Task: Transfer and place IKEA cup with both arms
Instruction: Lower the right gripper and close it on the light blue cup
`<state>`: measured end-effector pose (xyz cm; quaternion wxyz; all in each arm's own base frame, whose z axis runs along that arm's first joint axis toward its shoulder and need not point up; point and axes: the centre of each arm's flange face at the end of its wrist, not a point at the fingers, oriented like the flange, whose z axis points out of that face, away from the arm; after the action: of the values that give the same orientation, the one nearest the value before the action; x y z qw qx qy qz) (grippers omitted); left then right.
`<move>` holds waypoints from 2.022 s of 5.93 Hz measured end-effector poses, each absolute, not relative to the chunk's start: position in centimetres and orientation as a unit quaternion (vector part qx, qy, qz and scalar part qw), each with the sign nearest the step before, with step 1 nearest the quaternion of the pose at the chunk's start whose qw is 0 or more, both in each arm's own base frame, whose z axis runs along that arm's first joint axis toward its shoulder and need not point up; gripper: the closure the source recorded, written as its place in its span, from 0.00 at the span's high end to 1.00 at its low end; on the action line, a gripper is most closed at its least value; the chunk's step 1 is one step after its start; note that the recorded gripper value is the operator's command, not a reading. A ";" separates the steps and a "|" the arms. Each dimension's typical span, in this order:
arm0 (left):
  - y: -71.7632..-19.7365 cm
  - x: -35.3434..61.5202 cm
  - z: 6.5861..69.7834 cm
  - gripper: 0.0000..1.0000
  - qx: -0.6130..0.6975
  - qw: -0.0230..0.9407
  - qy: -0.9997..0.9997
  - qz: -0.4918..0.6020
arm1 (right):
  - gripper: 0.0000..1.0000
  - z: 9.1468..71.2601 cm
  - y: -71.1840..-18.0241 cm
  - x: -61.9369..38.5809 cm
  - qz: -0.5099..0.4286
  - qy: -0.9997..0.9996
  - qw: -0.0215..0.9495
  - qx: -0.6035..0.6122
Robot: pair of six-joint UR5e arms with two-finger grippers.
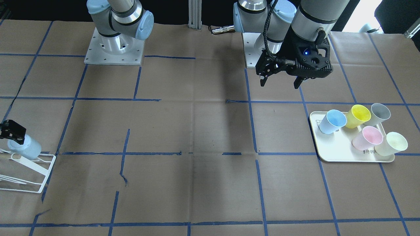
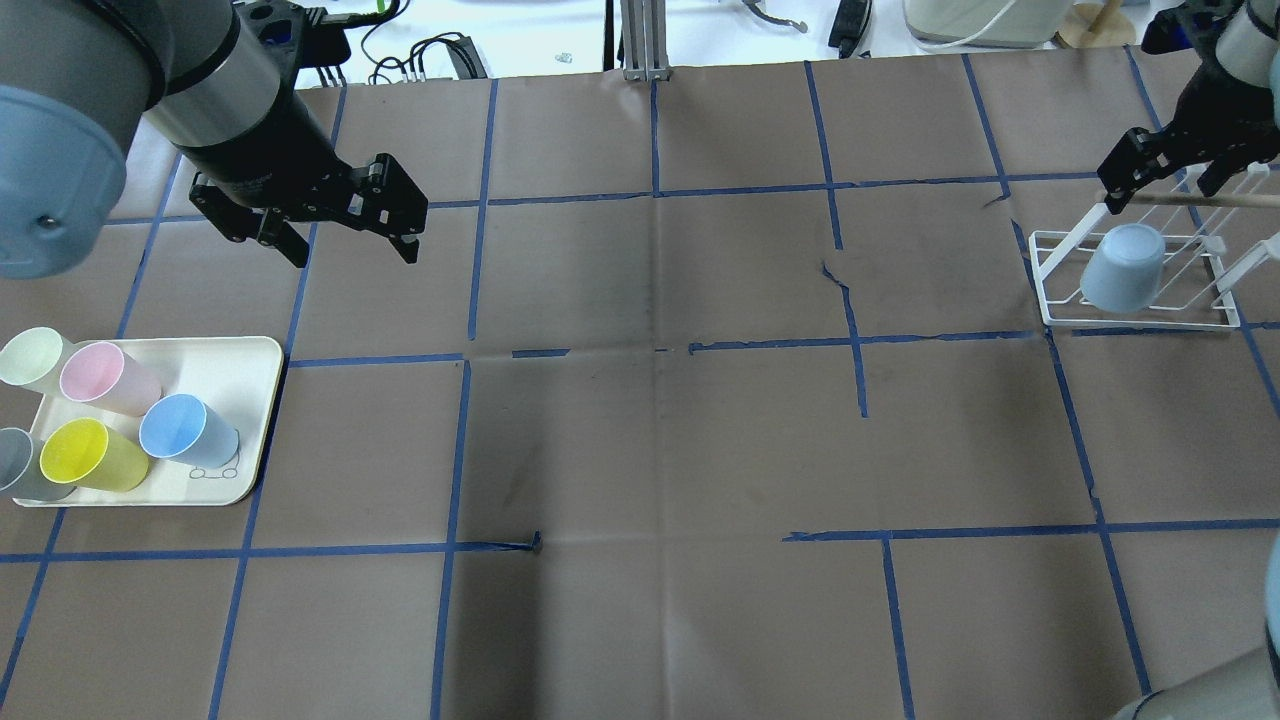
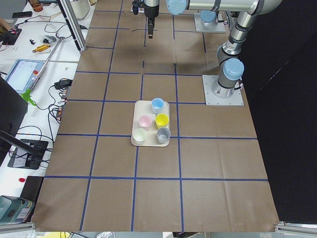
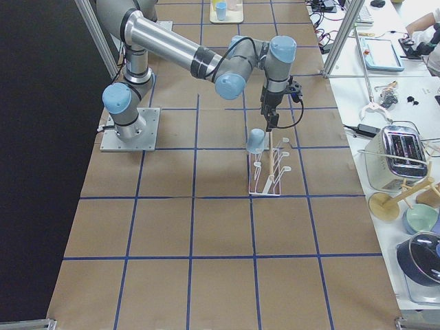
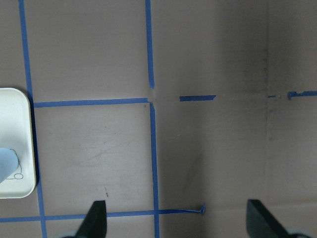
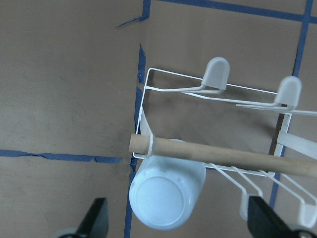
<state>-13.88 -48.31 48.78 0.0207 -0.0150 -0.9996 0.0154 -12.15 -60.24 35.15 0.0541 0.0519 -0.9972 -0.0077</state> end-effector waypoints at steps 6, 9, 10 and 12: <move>-48.2 -13.9 48.7 0.98 -0.015 0.022 -1.000 0.015 | 0.50 29.6 -57.9 -11.7 -0.034 -0.997 0.066 0.035; -48.2 -13.9 48.8 0.98 -0.015 0.022 -1.000 0.015 | 0.48 31.4 -58.4 -11.9 -0.002 -0.996 0.082 0.034; -48.2 -13.9 48.7 0.98 -0.015 0.022 -1.000 0.015 | 0.48 32.6 -58.3 -11.8 0.009 -0.996 0.086 0.032; -48.3 -13.7 48.7 0.98 -0.014 0.022 -1.000 0.014 | 0.47 35.7 -57.0 -11.2 0.023 -0.995 0.088 0.028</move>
<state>-13.74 -48.31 48.69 0.0218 -0.0139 -0.9996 0.0144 -11.21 -57.02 35.69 0.0878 0.0280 -0.9955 0.0235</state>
